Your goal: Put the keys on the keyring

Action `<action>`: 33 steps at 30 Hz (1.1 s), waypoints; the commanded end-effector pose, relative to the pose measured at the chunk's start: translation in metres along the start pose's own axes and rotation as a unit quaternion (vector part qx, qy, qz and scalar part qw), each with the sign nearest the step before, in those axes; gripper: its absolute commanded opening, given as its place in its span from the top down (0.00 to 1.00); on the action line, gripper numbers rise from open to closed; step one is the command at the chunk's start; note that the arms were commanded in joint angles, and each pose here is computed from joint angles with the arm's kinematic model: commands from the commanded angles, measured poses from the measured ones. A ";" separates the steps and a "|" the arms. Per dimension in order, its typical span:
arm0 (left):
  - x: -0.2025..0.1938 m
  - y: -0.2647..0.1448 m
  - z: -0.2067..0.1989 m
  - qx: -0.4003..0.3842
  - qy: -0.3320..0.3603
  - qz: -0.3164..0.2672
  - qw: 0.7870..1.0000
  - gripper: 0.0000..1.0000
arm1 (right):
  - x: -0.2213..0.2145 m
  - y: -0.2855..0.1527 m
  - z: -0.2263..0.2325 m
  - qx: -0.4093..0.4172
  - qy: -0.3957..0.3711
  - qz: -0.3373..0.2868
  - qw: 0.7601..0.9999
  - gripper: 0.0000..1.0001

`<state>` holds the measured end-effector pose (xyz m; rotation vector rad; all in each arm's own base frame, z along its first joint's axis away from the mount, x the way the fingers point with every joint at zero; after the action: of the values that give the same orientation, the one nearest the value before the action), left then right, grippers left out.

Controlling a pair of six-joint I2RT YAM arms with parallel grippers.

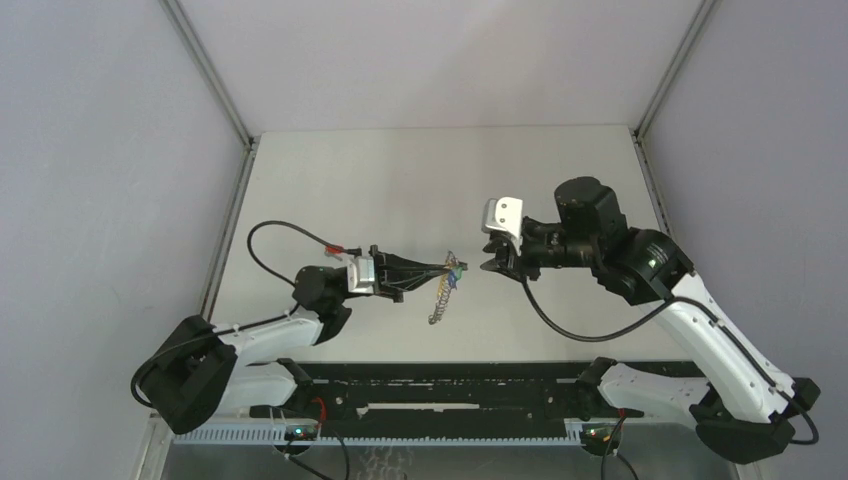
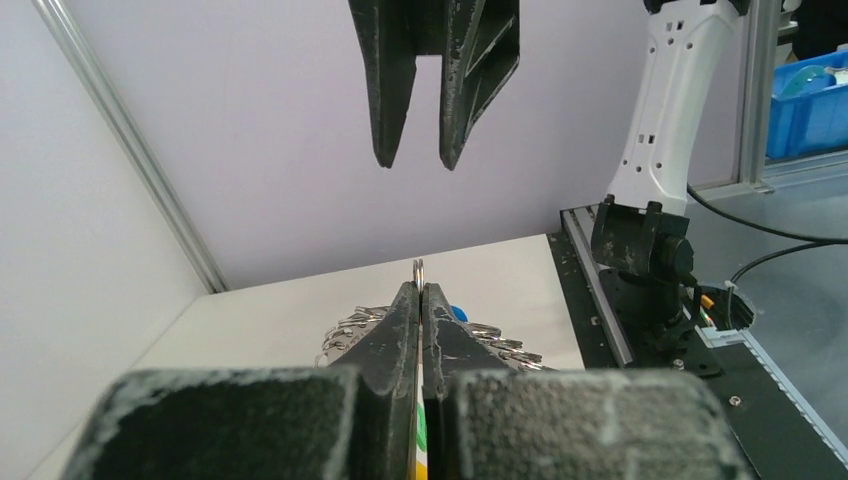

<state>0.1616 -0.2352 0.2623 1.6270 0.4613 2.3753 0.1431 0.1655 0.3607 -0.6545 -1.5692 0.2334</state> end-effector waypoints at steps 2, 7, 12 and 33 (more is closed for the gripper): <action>0.053 0.013 0.014 0.006 0.070 -0.079 0.994 1.00 | 0.018 0.007 -0.001 0.085 0.003 -0.141 0.986 0.69; 0.066 0.014 0.014 0.006 0.081 -0.094 0.992 1.00 | 0.017 0.012 -0.003 0.125 0.019 -0.173 0.977 0.71; 0.071 0.017 0.016 0.005 0.083 -0.101 0.991 1.00 | 0.020 0.018 -0.006 0.137 0.022 -0.192 0.972 0.71; 0.077 0.023 0.016 -0.019 0.079 -0.107 0.991 1.00 | 0.022 0.029 -0.009 0.187 0.019 -0.203 0.961 0.80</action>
<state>0.1538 -0.2310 0.3110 1.4648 0.5253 2.3503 0.1624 0.1978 0.3543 -0.1014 -1.4934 0.2029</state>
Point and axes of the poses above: each gripper's point midway between its finger pads, its own y axis out along the fingers, its own z axis along the line the jaws close on, x = y × z, the point moved 8 cm from there along -y, back along the fingers, and after that the axes turned 6 degrees about y, right-handed, at the moved point
